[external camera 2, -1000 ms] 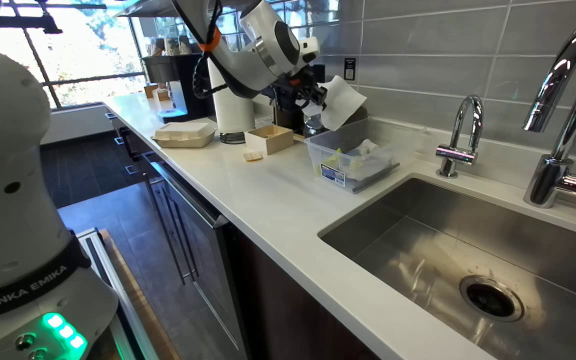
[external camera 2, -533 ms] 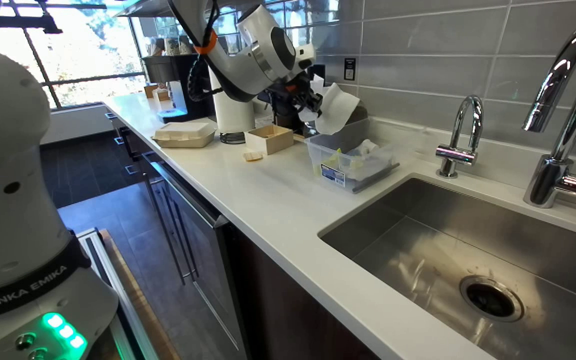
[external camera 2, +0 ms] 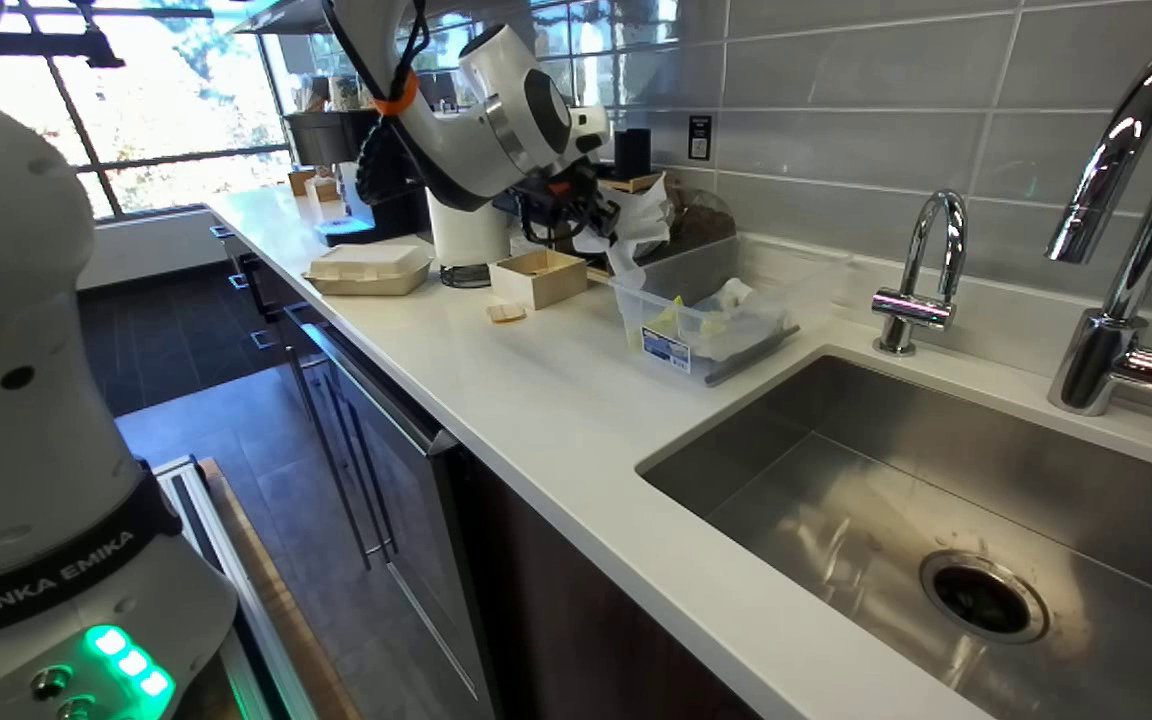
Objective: Wipe the silver lid with the paper towel
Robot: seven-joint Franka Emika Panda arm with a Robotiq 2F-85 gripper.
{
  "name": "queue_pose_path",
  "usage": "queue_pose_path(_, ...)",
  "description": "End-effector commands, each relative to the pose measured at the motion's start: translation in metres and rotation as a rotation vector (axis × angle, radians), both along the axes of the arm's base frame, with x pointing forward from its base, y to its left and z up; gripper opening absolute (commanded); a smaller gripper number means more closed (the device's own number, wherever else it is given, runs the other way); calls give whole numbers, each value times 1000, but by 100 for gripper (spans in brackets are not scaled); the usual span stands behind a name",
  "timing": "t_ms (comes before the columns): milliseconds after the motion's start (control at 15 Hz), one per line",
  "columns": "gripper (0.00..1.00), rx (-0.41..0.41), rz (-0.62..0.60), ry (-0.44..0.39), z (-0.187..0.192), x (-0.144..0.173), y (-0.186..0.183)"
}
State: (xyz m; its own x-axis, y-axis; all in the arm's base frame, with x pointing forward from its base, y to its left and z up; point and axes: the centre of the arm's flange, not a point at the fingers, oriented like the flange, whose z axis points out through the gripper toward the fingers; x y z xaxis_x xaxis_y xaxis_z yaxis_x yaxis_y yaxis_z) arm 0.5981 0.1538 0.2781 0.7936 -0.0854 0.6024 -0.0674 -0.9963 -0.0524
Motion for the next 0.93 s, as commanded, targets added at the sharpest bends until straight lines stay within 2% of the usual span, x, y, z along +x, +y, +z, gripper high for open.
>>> queue_pose_path(0,0,7,17,14,-1,0,4)
queue_pose_path(867,0,10,41,-94,17,18,10)
